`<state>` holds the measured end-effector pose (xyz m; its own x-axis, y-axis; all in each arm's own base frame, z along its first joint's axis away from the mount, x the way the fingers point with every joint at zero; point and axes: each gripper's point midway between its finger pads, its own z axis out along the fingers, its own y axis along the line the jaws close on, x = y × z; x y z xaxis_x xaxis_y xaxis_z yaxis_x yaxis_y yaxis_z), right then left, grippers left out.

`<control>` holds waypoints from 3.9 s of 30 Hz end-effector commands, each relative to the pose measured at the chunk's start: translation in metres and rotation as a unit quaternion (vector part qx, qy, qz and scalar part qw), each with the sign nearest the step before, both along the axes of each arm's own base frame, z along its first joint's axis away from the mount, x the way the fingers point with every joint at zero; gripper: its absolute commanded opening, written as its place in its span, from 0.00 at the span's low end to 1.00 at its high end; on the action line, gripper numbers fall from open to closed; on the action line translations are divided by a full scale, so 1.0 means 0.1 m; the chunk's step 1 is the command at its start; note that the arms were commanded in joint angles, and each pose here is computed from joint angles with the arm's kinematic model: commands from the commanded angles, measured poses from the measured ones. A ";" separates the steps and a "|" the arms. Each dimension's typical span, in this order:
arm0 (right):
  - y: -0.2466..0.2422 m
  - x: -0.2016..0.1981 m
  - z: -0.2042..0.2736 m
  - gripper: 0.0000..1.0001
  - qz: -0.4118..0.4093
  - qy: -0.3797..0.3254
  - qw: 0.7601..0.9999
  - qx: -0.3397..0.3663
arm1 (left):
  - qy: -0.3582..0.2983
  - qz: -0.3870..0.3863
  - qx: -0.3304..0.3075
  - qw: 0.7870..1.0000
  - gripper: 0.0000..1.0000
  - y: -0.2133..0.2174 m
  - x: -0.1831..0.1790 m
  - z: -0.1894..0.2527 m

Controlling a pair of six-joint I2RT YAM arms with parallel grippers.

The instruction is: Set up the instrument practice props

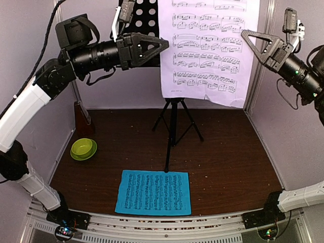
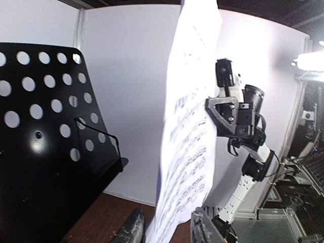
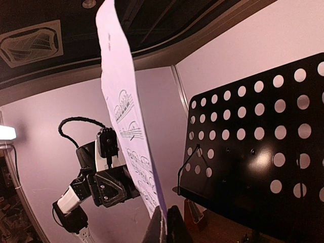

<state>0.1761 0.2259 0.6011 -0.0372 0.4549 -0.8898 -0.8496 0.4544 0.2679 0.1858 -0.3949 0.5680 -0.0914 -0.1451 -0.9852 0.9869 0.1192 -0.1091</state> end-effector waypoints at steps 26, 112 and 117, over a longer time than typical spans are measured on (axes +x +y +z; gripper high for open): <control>-0.30 1.09 0.70 0.00 -0.215 -0.038 0.975 0.040 | 0.010 0.443 0.044 0.895 0.44 1.03 1.20 0.17; 0.40 1.45 0.78 0.00 -0.142 -0.133 0.981 -0.015 | -0.006 0.200 -0.121 0.972 0.00 0.58 1.27 0.17; 0.63 1.39 0.73 0.00 -0.101 -0.169 0.980 -0.041 | -0.010 0.185 -0.114 0.976 0.00 0.57 1.23 0.10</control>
<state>0.3326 0.2716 0.6661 0.2853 0.3768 -0.8813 -0.7220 0.6892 0.0609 0.3314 -0.3466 0.5484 -0.0765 -0.3364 -0.9386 0.8326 0.4963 -0.2458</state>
